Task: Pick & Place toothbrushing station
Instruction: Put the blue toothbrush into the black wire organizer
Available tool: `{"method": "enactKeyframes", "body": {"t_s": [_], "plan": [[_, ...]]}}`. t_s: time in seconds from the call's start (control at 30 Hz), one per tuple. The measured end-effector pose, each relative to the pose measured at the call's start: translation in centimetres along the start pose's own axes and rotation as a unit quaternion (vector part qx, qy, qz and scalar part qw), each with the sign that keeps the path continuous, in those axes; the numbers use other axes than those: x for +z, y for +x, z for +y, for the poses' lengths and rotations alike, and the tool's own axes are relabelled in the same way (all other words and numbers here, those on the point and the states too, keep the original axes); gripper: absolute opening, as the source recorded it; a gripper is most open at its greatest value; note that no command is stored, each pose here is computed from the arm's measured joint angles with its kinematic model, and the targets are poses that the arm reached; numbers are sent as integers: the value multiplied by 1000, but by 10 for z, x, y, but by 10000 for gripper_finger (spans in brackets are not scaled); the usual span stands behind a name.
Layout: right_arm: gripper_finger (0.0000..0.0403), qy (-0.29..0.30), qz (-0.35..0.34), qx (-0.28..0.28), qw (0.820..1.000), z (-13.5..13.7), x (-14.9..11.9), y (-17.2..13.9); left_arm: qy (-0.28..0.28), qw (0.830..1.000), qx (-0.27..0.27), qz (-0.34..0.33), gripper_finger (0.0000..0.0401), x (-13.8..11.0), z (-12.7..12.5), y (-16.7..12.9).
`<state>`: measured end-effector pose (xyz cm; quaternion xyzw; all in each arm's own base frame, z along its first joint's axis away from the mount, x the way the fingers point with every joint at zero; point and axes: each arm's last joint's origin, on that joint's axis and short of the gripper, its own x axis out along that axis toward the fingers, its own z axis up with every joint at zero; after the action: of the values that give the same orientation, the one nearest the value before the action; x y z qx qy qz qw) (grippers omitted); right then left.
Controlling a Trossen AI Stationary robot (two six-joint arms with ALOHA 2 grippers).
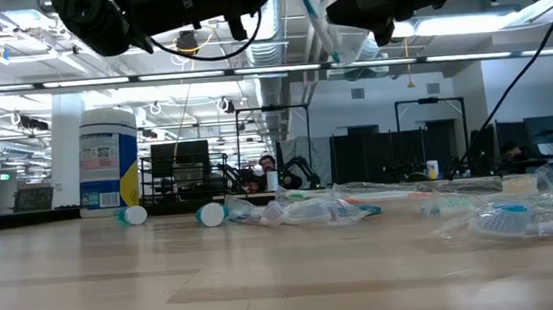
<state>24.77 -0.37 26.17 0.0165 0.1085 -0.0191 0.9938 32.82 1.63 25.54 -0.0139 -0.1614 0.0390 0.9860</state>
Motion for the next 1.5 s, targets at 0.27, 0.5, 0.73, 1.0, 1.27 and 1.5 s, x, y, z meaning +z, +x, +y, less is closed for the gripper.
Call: {"method": "enactKeyframes", "body": {"t_s": [0.27, 0.5, 0.73, 1.0, 1.27, 1.5], "plan": [[136, -7, -1, -5, 1000, -2, 0, 0, 2, 1000, 0, 3, 0, 14, 0, -23], [176, -7, -4, -7, 1000, -3, 1, 0, 3, 1000, 16, 20, 0, 25, 2, -51], [185, -7, -4, -7, 1000, -3, 1, 0, 6, 998, 52, 35, 0, 28, 5, -72], [166, -7, -3, -7, 1000, -3, 1, 0, 24, 990, 128, 50, 0, 32, 10, -86], [153, -7, -3, -8, 1000, -3, 0, 0, 51, 980, 183, 56, 0, 33, 19, -87], [146, -8, -2, -10, 1000, -4, 0, 0, 50, 971, 224, 70, 0, 31, 39, -89]]}}
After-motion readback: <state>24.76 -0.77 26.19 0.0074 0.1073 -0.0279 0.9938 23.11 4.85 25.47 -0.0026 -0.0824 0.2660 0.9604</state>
